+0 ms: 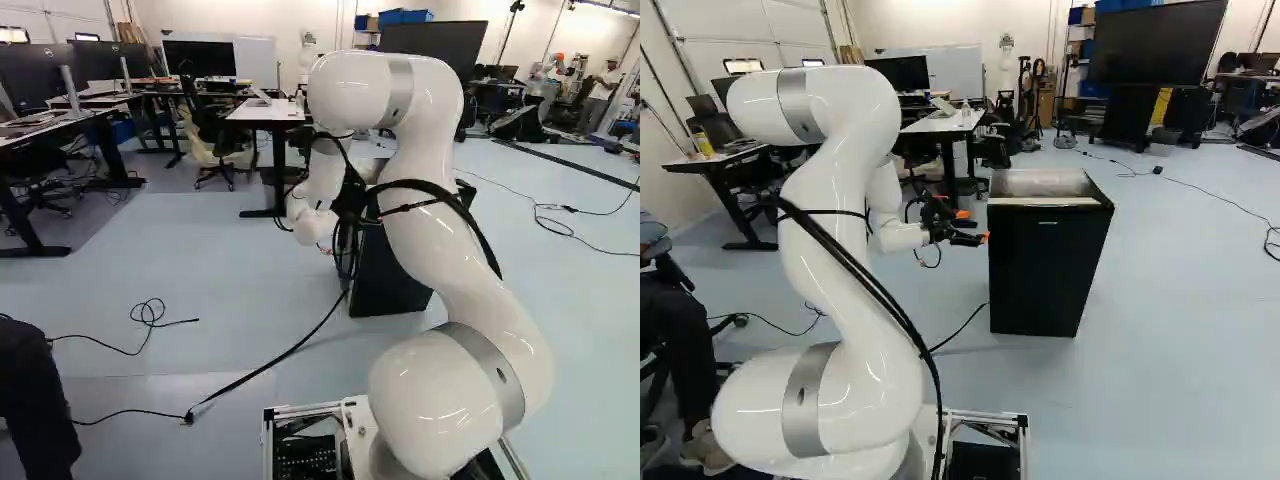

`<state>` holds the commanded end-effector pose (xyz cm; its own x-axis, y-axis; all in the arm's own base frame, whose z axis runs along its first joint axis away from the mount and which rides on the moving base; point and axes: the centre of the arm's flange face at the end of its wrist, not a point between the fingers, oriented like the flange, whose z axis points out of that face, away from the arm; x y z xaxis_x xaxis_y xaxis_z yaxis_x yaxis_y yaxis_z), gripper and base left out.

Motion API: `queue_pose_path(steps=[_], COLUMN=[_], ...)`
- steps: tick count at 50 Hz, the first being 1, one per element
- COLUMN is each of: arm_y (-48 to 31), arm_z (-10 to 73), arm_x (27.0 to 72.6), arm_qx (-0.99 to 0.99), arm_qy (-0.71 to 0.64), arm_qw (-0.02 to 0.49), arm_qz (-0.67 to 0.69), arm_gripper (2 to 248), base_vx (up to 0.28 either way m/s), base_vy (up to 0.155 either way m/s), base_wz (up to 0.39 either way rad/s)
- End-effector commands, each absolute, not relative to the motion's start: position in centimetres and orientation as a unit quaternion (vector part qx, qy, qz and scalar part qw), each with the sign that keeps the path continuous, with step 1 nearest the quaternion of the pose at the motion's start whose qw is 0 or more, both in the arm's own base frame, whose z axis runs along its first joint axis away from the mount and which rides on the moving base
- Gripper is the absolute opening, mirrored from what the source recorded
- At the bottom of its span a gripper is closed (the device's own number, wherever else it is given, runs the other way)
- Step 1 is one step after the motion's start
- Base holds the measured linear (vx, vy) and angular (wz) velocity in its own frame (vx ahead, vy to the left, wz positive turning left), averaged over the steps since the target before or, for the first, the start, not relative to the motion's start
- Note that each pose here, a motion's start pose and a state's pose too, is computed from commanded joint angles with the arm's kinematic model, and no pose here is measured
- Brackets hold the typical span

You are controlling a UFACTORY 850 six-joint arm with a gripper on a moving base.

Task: Open the fridge door

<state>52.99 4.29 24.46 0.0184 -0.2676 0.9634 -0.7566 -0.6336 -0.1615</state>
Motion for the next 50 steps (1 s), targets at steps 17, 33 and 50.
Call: queue_pose_path(steps=[17,33,50], arm_y=[3.0,1.9,0.8], arm_z=[24.4,24.3,24.3], arm_x=[53.7,54.0,54.4], arm_qx=[0.676,0.671,0.666], arm_qy=[-0.385,-0.393,-0.401], arm_qw=[0.213,0.218,0.223], arm_qz=[0.591,0.590,0.589], arm_gripper=[247,247,247], base_vx=[0.000,0.000,0.000], base_vy=[0.000,0.000,0.000], base_wz=[0.000,0.000,0.000])
